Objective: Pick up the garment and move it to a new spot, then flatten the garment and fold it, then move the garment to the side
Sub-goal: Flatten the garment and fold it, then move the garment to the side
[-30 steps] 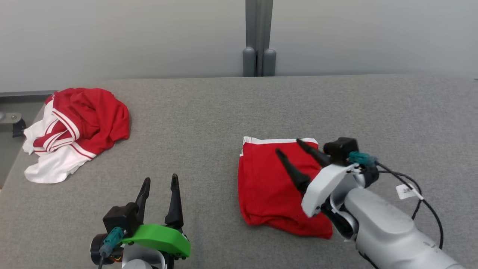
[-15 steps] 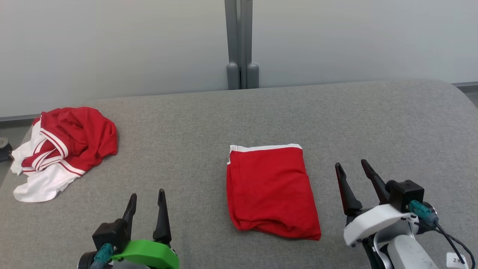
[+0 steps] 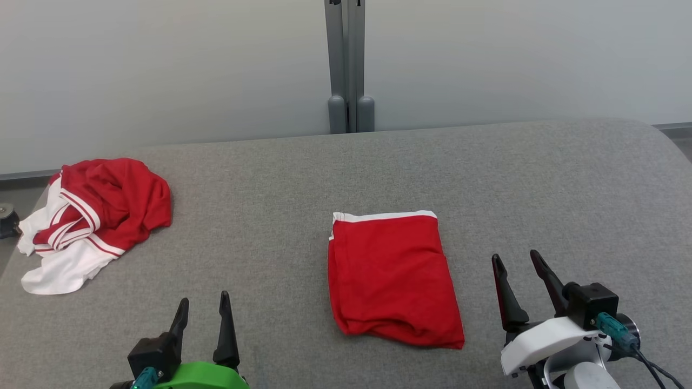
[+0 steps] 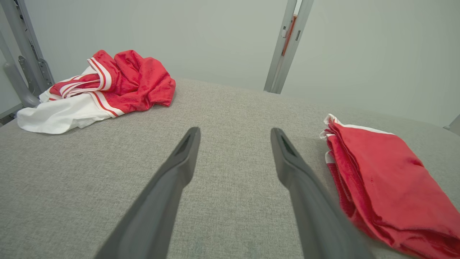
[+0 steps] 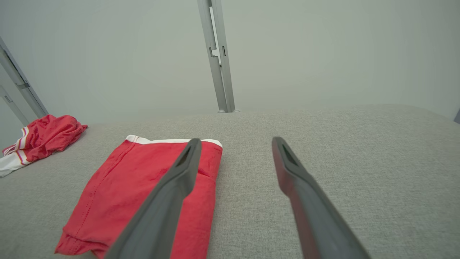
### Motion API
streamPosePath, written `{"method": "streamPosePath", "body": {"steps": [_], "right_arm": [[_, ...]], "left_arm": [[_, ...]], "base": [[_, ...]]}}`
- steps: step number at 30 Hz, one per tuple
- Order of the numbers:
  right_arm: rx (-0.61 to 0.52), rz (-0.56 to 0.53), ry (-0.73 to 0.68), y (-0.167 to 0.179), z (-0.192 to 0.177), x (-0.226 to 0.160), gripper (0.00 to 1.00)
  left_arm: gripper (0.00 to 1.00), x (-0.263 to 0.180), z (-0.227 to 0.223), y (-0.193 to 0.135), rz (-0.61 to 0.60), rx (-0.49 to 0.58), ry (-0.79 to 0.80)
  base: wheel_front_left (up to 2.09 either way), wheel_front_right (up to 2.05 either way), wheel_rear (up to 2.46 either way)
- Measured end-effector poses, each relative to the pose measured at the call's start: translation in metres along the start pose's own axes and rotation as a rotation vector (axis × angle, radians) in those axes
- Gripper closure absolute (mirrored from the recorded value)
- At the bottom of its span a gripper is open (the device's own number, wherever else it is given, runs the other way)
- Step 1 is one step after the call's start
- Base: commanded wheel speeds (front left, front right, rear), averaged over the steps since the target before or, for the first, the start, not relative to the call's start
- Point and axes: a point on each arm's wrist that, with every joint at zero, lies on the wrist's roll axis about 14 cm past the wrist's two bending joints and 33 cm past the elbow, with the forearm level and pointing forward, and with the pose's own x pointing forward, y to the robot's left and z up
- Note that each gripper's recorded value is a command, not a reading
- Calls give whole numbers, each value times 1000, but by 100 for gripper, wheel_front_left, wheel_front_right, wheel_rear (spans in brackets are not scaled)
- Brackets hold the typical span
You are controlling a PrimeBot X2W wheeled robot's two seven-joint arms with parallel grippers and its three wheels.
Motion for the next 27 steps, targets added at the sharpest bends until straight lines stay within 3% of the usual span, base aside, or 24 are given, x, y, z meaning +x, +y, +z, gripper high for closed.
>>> {"method": "streamPosePath", "body": {"steps": [18,27], "right_arm": [[23,0,8,2,-3,-4,0],[21,10,150,-7,-7,28,0]], "left_arm": [[0,-4,-1,-1,2,7,-1],[0,-7,-4,0,10,-4,9]], "base": [[0,0,0],[0,0,0]]}}
